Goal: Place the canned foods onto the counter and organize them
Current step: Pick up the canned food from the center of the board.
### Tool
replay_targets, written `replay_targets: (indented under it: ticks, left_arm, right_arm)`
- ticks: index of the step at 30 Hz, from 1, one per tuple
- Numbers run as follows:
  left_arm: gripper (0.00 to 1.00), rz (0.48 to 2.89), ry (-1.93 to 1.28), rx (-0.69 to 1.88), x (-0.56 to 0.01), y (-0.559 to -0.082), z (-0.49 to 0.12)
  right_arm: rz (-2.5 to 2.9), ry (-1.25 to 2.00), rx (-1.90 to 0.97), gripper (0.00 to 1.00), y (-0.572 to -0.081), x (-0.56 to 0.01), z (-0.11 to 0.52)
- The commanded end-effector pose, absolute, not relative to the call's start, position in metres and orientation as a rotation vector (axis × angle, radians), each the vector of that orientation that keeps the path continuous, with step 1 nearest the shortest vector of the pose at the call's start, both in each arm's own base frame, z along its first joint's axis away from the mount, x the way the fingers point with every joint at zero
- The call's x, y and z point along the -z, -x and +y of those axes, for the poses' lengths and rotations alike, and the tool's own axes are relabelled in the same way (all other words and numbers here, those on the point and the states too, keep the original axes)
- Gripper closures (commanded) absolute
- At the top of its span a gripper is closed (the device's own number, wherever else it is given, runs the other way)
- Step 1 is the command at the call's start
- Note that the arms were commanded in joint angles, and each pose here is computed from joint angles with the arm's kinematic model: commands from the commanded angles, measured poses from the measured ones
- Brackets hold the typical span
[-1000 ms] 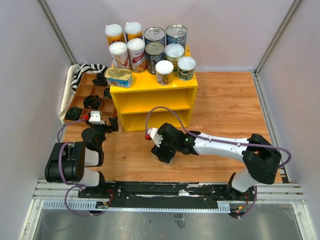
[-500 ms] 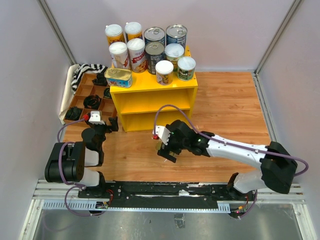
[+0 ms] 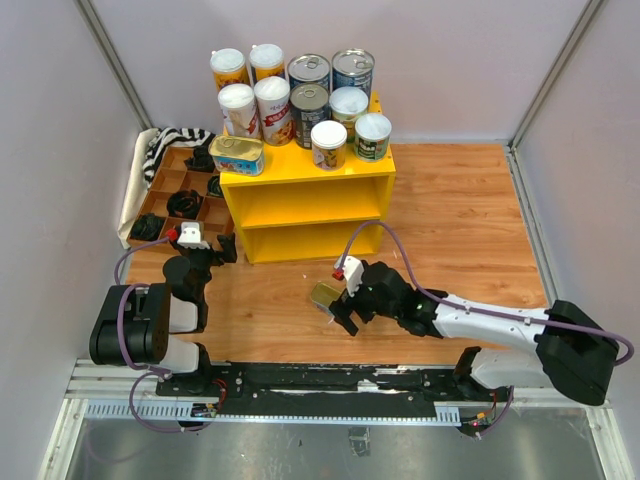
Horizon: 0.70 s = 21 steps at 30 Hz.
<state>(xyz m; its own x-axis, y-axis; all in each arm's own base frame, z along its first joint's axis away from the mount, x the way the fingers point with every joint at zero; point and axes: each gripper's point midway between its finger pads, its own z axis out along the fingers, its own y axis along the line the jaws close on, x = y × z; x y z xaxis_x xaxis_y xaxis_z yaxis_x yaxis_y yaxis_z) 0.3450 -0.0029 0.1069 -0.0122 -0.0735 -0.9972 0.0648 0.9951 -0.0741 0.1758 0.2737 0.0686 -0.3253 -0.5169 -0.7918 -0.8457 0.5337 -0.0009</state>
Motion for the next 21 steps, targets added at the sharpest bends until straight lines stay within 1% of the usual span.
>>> replay_targets:
  ticks: [1, 13, 16, 21]
  left_arm:
    - [0.00, 1.549, -0.012, 0.104, -0.116, -0.348, -0.004]
    - [0.00, 1.549, -0.013, 0.104, -0.116, -0.348, -0.004]
    - [0.00, 1.549, -0.013, 0.104, -0.116, -0.349, -0.004]
    - [0.00, 1.548, -0.014, 0.105, -0.116, -0.348, -0.005]
  right_arm:
    - [1.982, 1.008, -0.556, 0.04, -0.189, -0.070, 0.282]
    - [1.984, 1.078, -0.588, 0.19, -0.189, -0.046, 0.296]
    - [1.987, 1.075, -0.583, 0.27, -0.190, -0.046, 0.297]
    - [1.955, 1.056, -0.566, 0.50, -0.195, -0.070, 0.296]
